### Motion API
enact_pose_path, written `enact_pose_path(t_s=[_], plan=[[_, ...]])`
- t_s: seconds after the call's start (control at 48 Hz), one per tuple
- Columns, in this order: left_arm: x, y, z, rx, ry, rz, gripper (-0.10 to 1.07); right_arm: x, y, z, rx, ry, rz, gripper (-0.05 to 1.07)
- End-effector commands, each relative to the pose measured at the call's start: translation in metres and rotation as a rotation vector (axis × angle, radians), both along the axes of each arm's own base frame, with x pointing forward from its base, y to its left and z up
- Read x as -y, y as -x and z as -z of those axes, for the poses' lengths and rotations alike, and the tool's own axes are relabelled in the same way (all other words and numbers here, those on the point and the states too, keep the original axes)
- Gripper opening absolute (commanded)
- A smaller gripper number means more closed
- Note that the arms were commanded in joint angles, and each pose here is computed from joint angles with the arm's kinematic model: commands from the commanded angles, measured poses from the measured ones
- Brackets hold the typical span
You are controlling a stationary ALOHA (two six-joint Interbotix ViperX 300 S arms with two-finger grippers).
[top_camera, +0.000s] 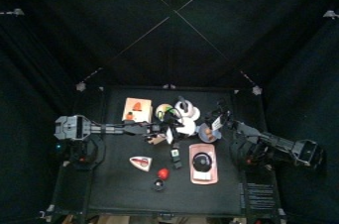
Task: Grab small plate
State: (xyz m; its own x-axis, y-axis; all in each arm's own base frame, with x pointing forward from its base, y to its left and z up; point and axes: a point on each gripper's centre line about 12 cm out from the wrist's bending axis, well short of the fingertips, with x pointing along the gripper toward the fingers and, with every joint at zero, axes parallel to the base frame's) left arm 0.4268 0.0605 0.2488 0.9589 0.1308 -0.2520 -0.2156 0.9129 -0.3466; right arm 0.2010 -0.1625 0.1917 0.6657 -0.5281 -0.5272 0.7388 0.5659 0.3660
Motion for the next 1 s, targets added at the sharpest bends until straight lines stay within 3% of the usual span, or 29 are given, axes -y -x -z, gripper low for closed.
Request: enact_pose_path(t_s=[0.0,0.167,0.438,0.729,0.979], plan=[[0.003,0.022,-0.016,0.058,-0.029,0.010,0.97,0.012,-0.006,0.001,0.019,-0.047,0.050,0.92],[0.010,0.068,-0.012,0.091,-0.056,0.024,0.97,0.024,-0.015,0.028,-0.034,-0.149,0.100,0.92],[0.018,0.120,-0.018,0.222,-0.081,0.034,0.97,0.047,-0.028,0.050,-0.093,-0.217,0.150,0.92],[0.025,0.159,-0.007,0.230,-0.087,0.039,0.97,0.059,-0.031,0.069,-0.144,-0.271,0.189,0.92],[0.027,0.172,-0.002,0.235,-0.092,0.043,0.97,0.068,-0.038,0.081,-0.172,-0.292,0.197,0.91]])
